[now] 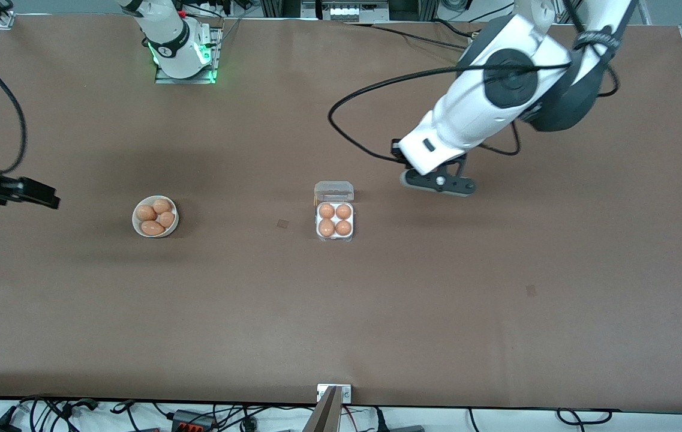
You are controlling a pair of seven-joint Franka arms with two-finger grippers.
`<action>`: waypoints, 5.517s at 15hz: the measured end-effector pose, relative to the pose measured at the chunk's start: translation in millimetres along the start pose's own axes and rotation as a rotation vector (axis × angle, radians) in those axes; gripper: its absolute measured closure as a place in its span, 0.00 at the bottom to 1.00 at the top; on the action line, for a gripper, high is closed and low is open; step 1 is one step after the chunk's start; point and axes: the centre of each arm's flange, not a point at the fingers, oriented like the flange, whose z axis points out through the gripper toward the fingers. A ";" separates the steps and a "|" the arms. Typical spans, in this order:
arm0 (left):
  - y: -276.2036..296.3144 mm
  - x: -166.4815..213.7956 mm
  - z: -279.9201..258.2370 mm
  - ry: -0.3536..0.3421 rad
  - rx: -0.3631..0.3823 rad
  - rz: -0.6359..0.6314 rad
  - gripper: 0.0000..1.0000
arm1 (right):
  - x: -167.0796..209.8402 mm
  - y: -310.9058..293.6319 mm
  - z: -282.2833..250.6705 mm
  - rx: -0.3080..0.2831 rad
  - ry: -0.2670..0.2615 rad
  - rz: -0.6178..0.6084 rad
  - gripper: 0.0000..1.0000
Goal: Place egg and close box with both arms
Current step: 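Move the left gripper over the open carton lid, then push the clear lid over the eggs with the left gripper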
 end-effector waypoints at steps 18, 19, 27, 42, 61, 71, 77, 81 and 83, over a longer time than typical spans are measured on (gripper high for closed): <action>74.7 22.8 158.5 -0.021 0.047 -0.016 0.99 | -66.7 0.5 -12.1 -0.005 0.057 -0.029 0.00; 76.3 21.5 159.0 -0.022 0.049 -0.024 0.99 | -66.7 0.4 -13.3 -0.005 0.061 -0.029 0.00; 87.4 1.7 168.7 -0.089 0.097 -0.022 0.99 | -67.3 -1.6 -16.4 -0.005 0.068 -0.034 0.00; 104.5 -24.4 237.7 -0.208 0.151 0.015 0.99 | -64.3 5.4 -9.9 -0.007 0.056 -0.020 0.00; 80.7 69.9 184.6 0.004 0.100 -0.058 0.99 | -65.2 1.4 -12.2 -0.006 0.060 -0.027 0.00; 77.7 68.2 181.9 0.016 0.117 -0.098 0.99 | -66.2 1.5 -14.4 -0.006 0.064 -0.027 0.00; 100.6 61.2 206.4 0.045 0.073 -0.154 0.99 | -66.3 1.7 -14.4 -0.006 0.064 -0.026 0.00; 109.1 59.9 222.3 0.064 0.052 -0.166 0.99 | -66.2 1.8 -14.4 -0.006 0.064 -0.026 0.00; 112.4 63.8 223.0 0.117 0.039 -0.157 0.99 | -66.2 1.8 -14.4 -0.006 0.064 -0.026 0.00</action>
